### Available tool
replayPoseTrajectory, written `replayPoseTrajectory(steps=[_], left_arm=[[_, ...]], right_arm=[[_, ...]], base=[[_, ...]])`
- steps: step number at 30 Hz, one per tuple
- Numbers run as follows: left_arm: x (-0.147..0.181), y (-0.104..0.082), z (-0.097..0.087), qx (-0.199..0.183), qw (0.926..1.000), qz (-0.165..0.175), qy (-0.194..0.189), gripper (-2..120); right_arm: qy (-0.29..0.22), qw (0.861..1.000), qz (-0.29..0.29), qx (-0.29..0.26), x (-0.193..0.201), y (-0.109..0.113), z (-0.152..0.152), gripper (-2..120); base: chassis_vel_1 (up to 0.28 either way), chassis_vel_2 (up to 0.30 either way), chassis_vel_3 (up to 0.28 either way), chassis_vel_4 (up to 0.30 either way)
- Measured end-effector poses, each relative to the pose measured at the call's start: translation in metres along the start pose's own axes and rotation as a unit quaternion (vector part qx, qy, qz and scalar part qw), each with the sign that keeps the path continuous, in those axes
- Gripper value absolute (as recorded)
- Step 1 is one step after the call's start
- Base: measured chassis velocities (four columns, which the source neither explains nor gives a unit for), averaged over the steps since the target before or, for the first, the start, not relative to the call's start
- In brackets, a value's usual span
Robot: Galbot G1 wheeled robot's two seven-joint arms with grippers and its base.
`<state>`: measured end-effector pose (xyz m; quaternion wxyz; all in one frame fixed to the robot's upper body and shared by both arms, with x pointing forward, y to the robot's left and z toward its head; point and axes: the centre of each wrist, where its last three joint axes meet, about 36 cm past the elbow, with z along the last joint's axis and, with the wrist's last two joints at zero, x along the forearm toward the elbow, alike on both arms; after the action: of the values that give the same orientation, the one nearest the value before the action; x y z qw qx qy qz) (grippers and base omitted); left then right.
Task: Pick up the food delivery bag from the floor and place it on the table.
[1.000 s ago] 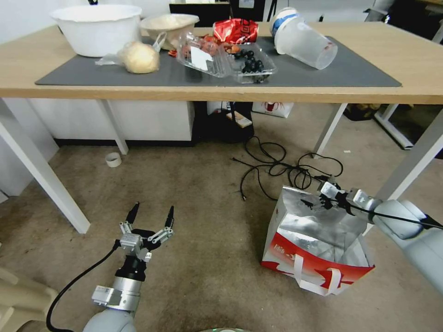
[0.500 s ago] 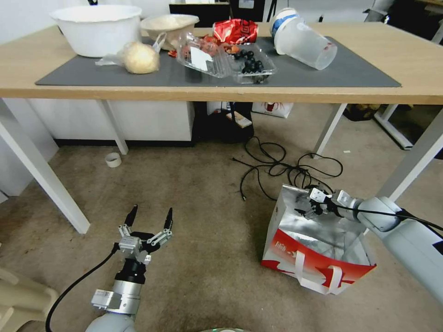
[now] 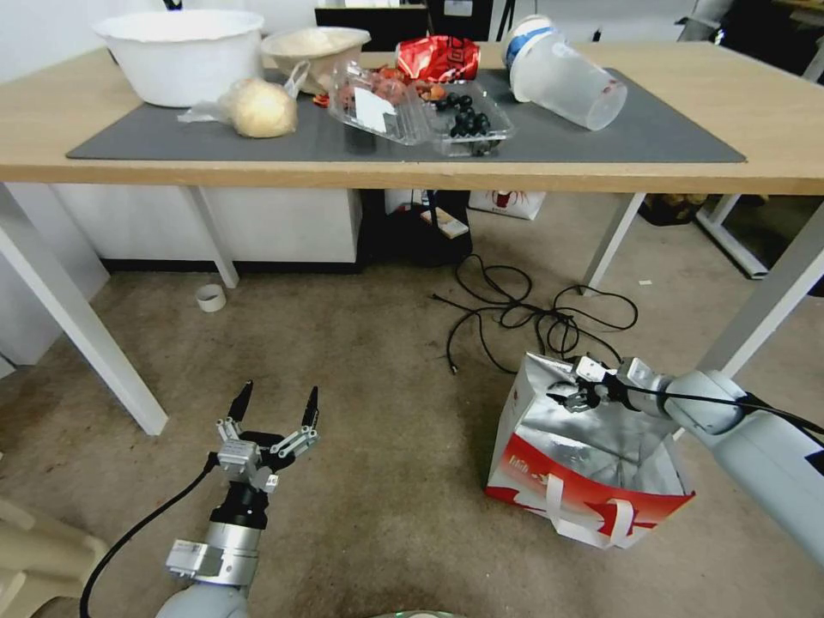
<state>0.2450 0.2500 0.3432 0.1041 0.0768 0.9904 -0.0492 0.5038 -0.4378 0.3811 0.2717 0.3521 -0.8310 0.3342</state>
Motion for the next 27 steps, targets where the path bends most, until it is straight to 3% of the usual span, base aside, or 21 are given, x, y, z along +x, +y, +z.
replayPoseTrajectory(steps=[12,14,16,27], left_arm=[[0.000,0.000,-0.003,0.000,1.0000,0.006,-0.001,100],[0.000,0.000,-0.003,0.000,1.0000,0.006,-0.001,100],[0.001,-0.001,-0.003,0.001,1.0000,0.007,-0.001,100],[-0.001,0.001,-0.012,-0.008,0.9999,0.003,-0.011,100]], right_arm=[[-0.004,1.000,0.013,-0.026,0.016,0.001,0.009,18],[-0.004,1.000,0.013,-0.027,0.017,0.001,0.009,15],[-0.007,0.999,0.017,-0.032,0.021,0.002,0.010,4],[-0.045,0.997,0.019,-0.059,0.034,0.007,0.006,0]], base=[[0.000,0.000,0.000,0.000],[0.000,0.000,0.000,0.000],[0.000,0.000,0.000,0.000],[0.000,0.000,0.000,0.000]])
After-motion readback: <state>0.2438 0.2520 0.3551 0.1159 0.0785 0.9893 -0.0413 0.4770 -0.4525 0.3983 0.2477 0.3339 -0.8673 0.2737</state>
